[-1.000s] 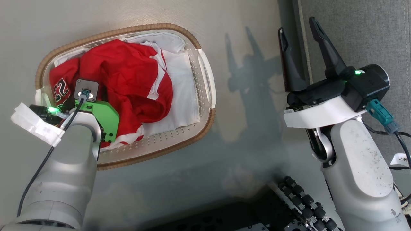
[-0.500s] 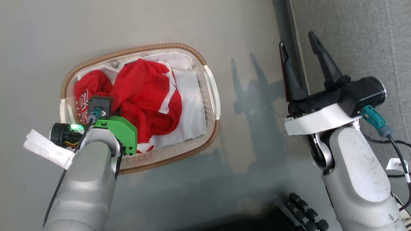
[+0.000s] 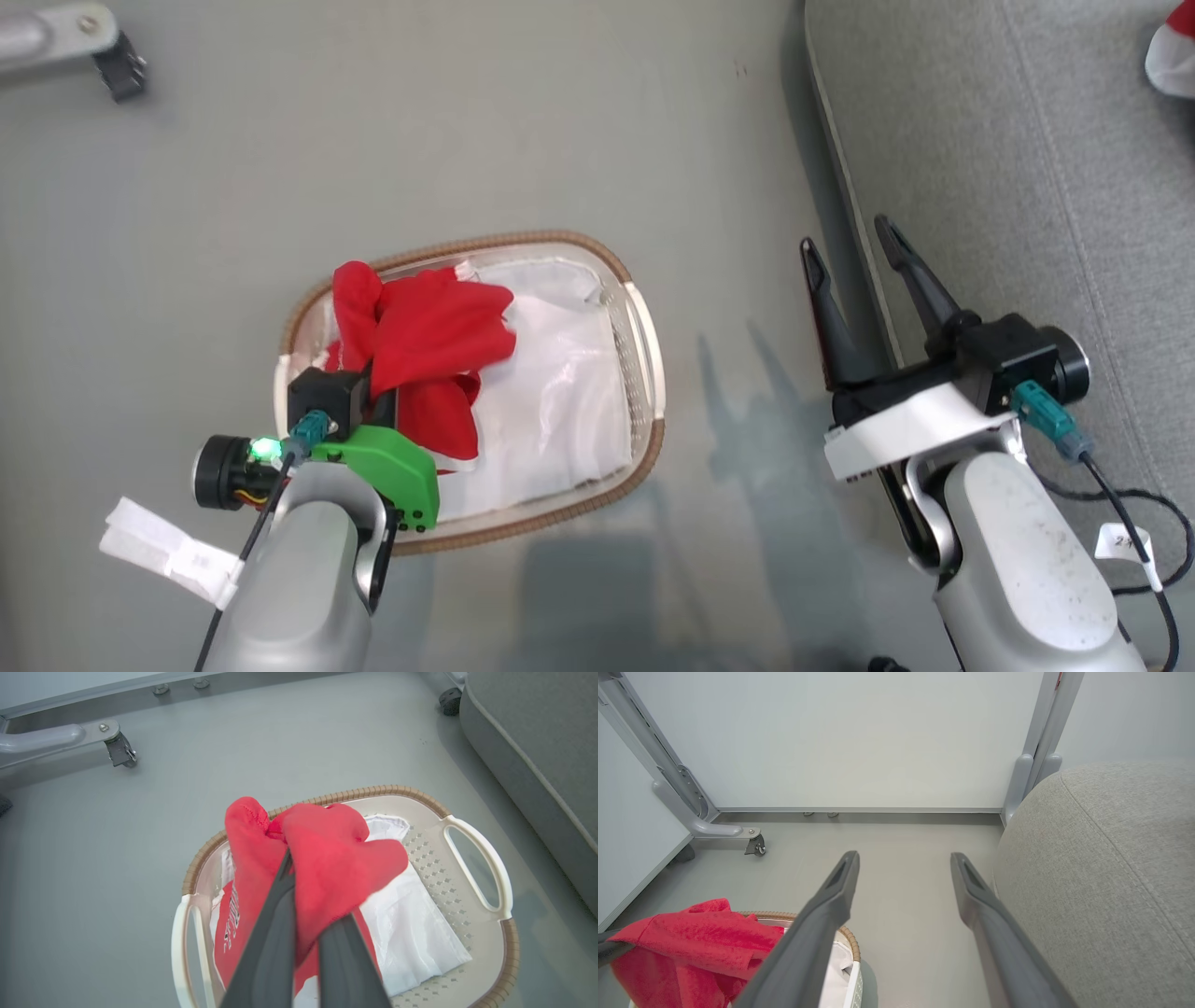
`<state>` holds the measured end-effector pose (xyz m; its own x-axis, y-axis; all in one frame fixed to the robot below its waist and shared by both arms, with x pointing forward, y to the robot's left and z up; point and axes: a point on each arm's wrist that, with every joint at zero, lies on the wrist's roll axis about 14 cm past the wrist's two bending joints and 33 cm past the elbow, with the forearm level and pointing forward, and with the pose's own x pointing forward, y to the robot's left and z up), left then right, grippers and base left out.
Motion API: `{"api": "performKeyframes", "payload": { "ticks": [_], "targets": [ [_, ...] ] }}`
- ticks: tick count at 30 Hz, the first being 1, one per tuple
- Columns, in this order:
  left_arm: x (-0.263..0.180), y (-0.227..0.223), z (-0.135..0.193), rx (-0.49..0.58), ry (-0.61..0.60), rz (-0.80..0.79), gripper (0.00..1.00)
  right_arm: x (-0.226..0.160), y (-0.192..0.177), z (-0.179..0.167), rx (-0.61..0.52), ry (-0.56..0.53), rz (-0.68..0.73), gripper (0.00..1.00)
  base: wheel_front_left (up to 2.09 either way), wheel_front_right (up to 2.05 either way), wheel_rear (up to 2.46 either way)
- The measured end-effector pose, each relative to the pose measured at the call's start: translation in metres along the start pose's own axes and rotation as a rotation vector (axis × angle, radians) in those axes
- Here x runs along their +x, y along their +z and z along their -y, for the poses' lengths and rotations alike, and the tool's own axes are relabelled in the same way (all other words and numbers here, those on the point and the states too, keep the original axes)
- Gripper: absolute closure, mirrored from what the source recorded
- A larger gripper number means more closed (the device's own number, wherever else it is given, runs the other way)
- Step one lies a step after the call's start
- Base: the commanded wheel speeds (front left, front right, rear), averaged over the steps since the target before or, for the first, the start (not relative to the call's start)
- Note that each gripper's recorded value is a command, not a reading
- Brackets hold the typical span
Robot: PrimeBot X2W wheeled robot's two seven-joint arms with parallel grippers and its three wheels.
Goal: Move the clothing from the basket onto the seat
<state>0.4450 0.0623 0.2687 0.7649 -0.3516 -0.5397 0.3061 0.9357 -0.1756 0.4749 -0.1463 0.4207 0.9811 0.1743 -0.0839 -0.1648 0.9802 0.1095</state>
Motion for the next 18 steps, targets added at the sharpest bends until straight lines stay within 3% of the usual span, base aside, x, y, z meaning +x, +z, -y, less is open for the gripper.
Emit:
{"api": "performKeyframes", "payload": {
  "ticks": [18],
  "targets": [
    [-0.098, 0.124, 0.015, -0.027, 0.018, 0.434, 1.0, -0.056, 0.046, -0.037, 0.012, 0.059, 0.085, 0.0, 0.0, 0.0, 0.0]
  ]
}}
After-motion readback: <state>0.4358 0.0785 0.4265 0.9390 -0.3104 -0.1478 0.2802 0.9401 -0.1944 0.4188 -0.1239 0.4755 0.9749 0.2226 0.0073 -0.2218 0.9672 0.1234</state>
